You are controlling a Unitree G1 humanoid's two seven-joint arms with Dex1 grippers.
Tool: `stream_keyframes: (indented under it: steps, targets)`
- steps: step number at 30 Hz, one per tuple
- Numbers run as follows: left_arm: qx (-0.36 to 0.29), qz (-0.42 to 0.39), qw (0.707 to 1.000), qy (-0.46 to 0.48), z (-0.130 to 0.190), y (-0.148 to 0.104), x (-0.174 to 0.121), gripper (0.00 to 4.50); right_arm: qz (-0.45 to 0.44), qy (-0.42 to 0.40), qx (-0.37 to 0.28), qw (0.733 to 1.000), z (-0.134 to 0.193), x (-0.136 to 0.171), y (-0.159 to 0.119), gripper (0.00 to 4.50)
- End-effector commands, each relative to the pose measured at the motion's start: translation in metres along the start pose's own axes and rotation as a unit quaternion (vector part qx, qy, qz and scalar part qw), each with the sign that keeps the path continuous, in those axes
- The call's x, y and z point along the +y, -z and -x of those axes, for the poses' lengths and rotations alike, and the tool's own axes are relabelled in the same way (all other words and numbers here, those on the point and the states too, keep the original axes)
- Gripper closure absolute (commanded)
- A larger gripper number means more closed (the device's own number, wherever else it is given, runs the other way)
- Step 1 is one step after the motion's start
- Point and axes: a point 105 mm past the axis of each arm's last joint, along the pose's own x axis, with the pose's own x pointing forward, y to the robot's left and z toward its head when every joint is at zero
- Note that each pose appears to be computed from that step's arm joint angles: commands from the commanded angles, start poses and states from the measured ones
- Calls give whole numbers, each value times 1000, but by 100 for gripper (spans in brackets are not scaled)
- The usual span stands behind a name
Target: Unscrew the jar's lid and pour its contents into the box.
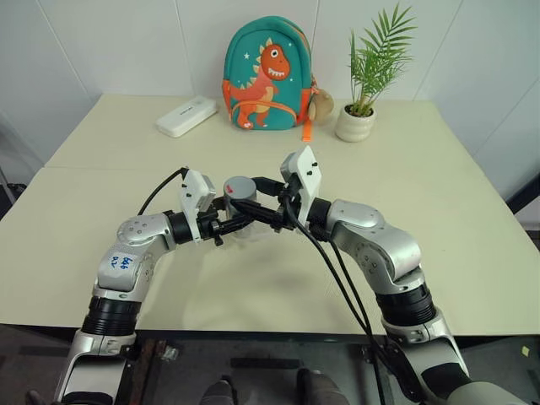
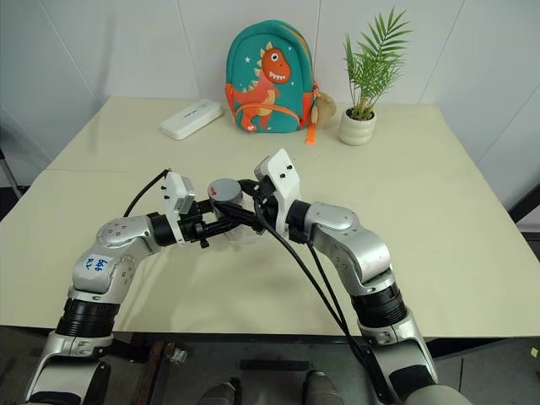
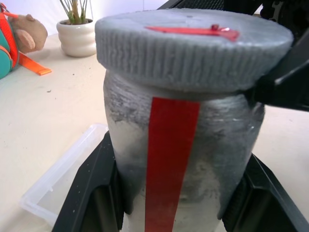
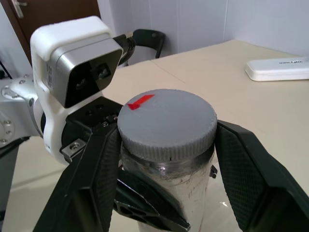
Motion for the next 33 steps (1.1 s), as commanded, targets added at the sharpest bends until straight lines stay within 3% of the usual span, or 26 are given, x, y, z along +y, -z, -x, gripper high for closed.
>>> stream_keyframes:
  steps: [1,5,8,14,18,29,33]
  targets:
    - [-28,-28,999,17,5,-19,-7,253,-8,-27,-46,999,4,5,-22,194]
    - [-32,-13,997,64,5,-19,-17,253,-14,-76,-50,996,10,12,-25,194]
    - [-42,6,985,170,8,-19,-39,253,-16,-198,-36,980,22,32,-29,194]
    - [-15,11,957,290,9,-11,-64,253,10,-318,11,948,36,44,-29,194]
    - [-16,2,951,307,1,-8,-70,253,11,-341,12,940,36,47,-30,194]
    - [-29,-11,959,280,2,-13,-60,253,-9,-299,-4,954,29,39,-31,194]
    - [-33,-14,960,276,4,-16,-57,253,-14,-292,-16,956,28,36,-36,70]
